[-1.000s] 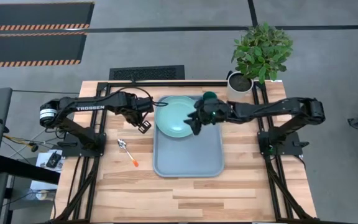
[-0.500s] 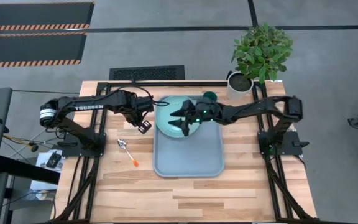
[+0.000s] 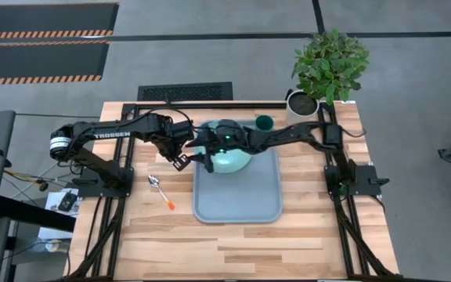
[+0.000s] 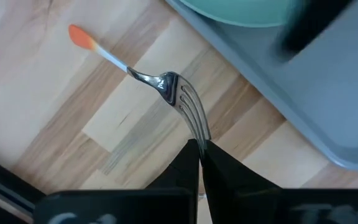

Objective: Pick and place plate/cup/fork/spoon on tray
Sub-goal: Put the orange fork on the gray serving tray to the bottom of the light green plate

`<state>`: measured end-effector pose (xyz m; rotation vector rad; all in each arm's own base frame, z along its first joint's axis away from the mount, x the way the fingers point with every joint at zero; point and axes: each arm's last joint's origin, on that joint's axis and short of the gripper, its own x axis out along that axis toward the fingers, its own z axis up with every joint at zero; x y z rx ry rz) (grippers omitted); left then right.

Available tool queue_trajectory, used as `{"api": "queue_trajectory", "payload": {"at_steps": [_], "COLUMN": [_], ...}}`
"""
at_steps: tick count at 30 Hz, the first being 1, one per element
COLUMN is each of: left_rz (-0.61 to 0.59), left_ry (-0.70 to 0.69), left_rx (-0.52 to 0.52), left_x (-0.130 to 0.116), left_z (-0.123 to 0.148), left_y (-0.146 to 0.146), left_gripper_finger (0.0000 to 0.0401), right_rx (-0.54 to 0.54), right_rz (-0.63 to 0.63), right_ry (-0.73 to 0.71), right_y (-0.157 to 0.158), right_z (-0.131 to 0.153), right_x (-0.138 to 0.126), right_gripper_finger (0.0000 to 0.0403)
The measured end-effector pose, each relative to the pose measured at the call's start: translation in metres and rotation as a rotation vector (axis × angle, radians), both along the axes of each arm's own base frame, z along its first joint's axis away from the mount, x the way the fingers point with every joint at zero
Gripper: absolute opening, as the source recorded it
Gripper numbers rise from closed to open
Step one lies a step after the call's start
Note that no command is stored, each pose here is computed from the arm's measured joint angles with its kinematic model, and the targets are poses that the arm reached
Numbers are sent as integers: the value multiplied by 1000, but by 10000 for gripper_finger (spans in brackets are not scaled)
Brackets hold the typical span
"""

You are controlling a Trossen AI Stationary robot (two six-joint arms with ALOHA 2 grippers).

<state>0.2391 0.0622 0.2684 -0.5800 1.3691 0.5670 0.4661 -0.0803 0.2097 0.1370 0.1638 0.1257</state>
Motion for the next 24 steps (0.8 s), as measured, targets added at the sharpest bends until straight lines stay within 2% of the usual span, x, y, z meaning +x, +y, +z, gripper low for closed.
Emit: {"api": "queue_trajectory", "payload": {"at_steps": [4, 9, 24], "left_rz": [-13, -16, -55], "left_ry": [0, 2, -12], "left_rx": [-1, -3, -18], "left_x": [0, 0, 1], "left_z": [0, 0, 0], "left_y": [0, 0, -1], "left_gripper_finger": [0, 0, 0], "right_rx": [-7, -15, -158], "right_rz": [70, 72, 108], "right_ry": [29, 28, 22], "right_y": [-3, -7, -12], "right_z": [-11, -20, -23], "right_x": [17, 31, 33], "right_gripper_finger": [265, 265, 260]}}
